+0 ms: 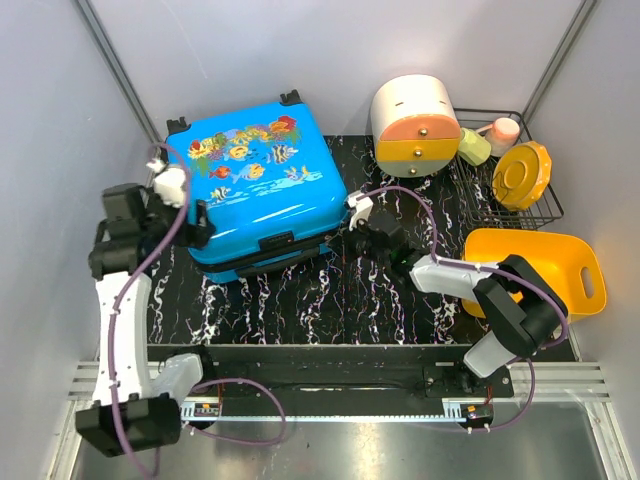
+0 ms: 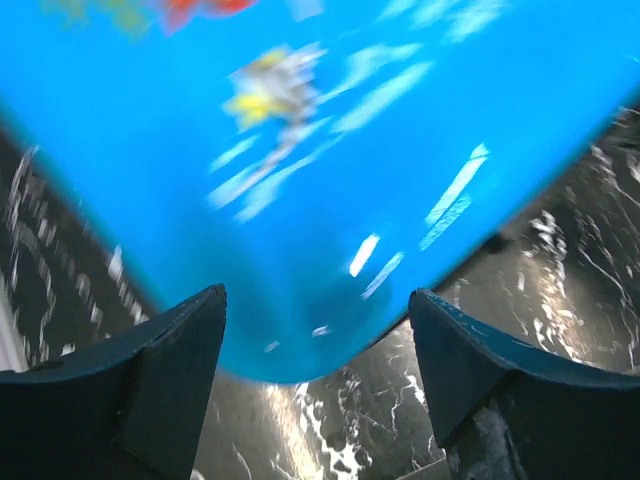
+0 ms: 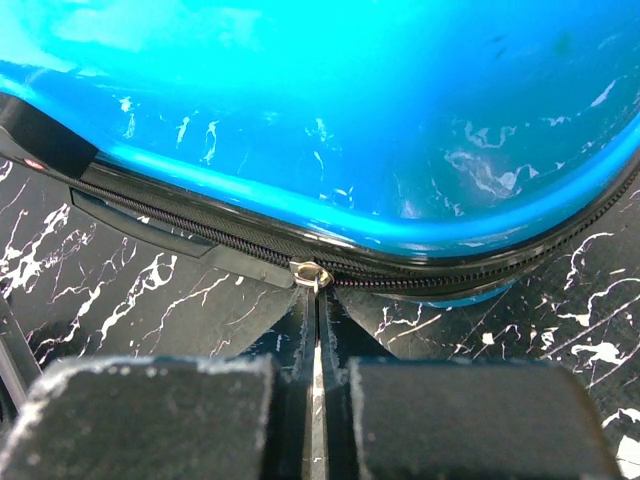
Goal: Open, take out, and arrange the luggage
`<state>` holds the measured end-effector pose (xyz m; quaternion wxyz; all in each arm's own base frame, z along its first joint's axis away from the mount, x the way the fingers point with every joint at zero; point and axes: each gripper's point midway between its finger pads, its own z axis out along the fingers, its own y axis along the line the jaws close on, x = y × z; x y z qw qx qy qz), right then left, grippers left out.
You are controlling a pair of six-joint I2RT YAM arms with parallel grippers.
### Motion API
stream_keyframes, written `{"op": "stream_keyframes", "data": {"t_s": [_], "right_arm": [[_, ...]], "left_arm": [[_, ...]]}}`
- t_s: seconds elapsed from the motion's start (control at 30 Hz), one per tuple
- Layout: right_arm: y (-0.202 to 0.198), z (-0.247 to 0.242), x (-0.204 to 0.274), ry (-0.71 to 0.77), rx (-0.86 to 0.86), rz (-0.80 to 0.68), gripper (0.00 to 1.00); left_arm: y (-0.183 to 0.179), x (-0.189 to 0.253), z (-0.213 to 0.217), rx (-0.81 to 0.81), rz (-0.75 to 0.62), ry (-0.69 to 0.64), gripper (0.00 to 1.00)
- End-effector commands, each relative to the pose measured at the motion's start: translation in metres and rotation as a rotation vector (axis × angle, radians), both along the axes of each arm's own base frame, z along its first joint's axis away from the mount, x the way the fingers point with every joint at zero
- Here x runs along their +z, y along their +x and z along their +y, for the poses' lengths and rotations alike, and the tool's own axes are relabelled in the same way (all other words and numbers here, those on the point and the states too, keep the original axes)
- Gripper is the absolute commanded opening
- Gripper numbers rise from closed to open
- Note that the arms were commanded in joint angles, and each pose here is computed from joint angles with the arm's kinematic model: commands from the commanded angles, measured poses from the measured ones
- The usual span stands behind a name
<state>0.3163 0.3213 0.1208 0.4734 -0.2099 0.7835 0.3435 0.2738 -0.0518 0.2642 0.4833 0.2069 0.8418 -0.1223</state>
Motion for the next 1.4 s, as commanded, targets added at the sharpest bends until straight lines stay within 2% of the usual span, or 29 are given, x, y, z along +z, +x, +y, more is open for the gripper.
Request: {"op": "stream_keyframes", "data": {"t_s": [0.0,0.07,0.17,0.3,0.4,0.6,0.7,0.83,0.97,1.0,1.07,1.1,1.17,1.2,1.27,1.33,1.37], "right_arm": [[0.016,0.007,0.026,0.044,-0.006,-0.063,0.00],[0.016,0.012,0.025,0.056,0.003,-0.053,0.00],[0.015,0.021,0.026,0.065,0.021,-0.056,0.00],[0.012,0.032,0.028,0.071,0.045,-0.060,0.00],[0.006,0.043,0.033,0.082,0.070,-0.071,0.00],[-0.023,0.075,0.041,0.115,0.160,-0.077,0.00],[-0.031,0.083,0.045,0.130,0.170,-0.071,0.00],[-0.032,0.077,0.050,0.124,0.140,-0.082,0.00],[-0.038,0.050,0.036,0.074,0.121,-0.090,0.00],[-0.040,0.046,0.032,0.061,0.120,-0.087,0.00],[-0.042,0.036,0.030,0.058,0.113,-0.082,0.00],[-0.043,0.035,0.029,0.055,0.117,-0.080,0.00],[-0.044,0.031,0.025,0.048,0.114,-0.074,0.00],[-0.044,0.030,0.024,0.044,0.116,-0.072,0.00],[-0.043,0.028,0.023,0.039,0.116,-0.074,0.00],[-0.043,0.024,0.021,0.031,0.116,-0.069,0.00],[-0.043,0.022,0.021,0.027,0.114,-0.069,0.00]], "left_arm": [[-0.011,-0.012,0.042,0.164,0.118,-0.152,0.78],[-0.016,-0.024,0.056,0.212,0.172,-0.200,0.81],[-0.013,-0.032,0.052,0.174,0.215,-0.304,0.84],[-0.003,-0.041,0.035,0.071,0.232,-0.437,0.84],[0.000,-0.048,0.019,-0.005,0.230,-0.439,0.82],[-0.002,-0.060,-0.047,-0.192,0.239,-0.412,0.78],[-0.004,-0.067,-0.070,-0.233,0.263,-0.422,0.76],[-0.008,-0.068,-0.080,-0.249,0.278,-0.429,0.74],[0.001,-0.024,-0.062,-0.193,0.176,-0.409,0.82],[0.013,0.007,-0.046,-0.145,0.097,-0.402,0.84],[0.029,0.033,-0.029,-0.090,0.054,-0.396,0.85],[0.043,0.063,-0.011,-0.014,-0.020,-0.357,0.87],[0.068,0.075,0.008,0.073,-0.028,-0.347,0.89],[0.082,0.098,0.022,0.125,-0.091,-0.323,0.92],[0.112,0.094,0.038,0.208,-0.061,-0.352,0.93],[0.139,0.114,0.054,0.271,-0.116,-0.364,0.93],[0.159,0.103,0.061,0.329,-0.073,-0.410,0.93]]}}
